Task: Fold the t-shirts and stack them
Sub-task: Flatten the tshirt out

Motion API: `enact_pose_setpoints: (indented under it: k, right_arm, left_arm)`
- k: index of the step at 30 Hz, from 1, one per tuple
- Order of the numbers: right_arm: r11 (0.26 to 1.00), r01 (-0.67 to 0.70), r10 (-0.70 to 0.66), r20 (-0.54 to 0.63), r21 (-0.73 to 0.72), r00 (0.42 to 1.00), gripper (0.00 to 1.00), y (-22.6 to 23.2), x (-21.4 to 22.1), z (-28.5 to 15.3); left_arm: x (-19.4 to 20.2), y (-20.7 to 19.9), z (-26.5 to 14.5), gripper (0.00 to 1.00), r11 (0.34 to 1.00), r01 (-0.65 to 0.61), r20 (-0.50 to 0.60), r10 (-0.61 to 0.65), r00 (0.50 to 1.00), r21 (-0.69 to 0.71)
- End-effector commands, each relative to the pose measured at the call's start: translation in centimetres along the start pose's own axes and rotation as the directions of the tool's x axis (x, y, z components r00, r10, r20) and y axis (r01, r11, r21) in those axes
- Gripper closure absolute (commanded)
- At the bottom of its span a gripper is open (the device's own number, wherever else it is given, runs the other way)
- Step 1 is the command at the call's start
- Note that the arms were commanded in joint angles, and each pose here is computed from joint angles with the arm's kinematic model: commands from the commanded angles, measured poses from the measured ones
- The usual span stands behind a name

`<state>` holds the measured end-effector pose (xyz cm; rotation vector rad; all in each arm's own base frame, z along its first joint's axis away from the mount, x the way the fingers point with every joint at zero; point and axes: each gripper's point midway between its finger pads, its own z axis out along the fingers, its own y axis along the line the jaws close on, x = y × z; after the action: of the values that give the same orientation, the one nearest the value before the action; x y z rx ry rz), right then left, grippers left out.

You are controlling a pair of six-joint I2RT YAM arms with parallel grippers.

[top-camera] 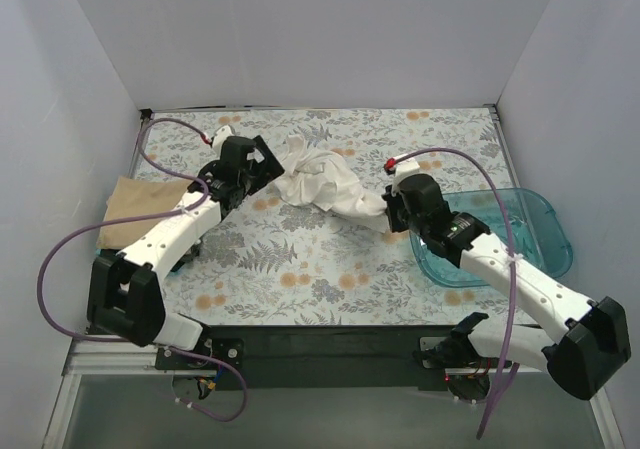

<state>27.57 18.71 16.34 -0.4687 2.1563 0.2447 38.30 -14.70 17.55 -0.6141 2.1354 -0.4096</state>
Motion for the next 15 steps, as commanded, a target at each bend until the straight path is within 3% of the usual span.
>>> enact_pose_setpoints:
  k: [1,9,12,15]
  right_arm:
    - [0.996,-0.029,0.023,0.064,0.084,0.998,0.99,-2.5,-1.5,-2.0]
    - [0.998,-0.033,0.031,0.037,0.059,0.999,0.99,-2.8,0.2,-1.9]
    - [0.998,-0.035,0.033,0.024,0.059,0.999,0.99,-2.9,0.8,-1.7]
    - [0.998,-0.039,0.038,0.014,0.056,0.999,0.99,-3.1,1.2,-1.4]
  left_arm:
    - [-2.0,-2.0,2.0,0.02,1.000,-0.021,0.040,0.021,0.999,0.006]
    - [-1.8,-6.3,10.3,0.04,0.993,-0.114,-0.030,0.115,0.993,0.030]
    - [-1.3,-8.0,13.2,0.12,0.988,-0.140,-0.064,0.145,0.987,0.066]
    - [-0.6,-9.1,15.0,0.14,0.982,-0.156,-0.090,0.166,0.982,0.102]
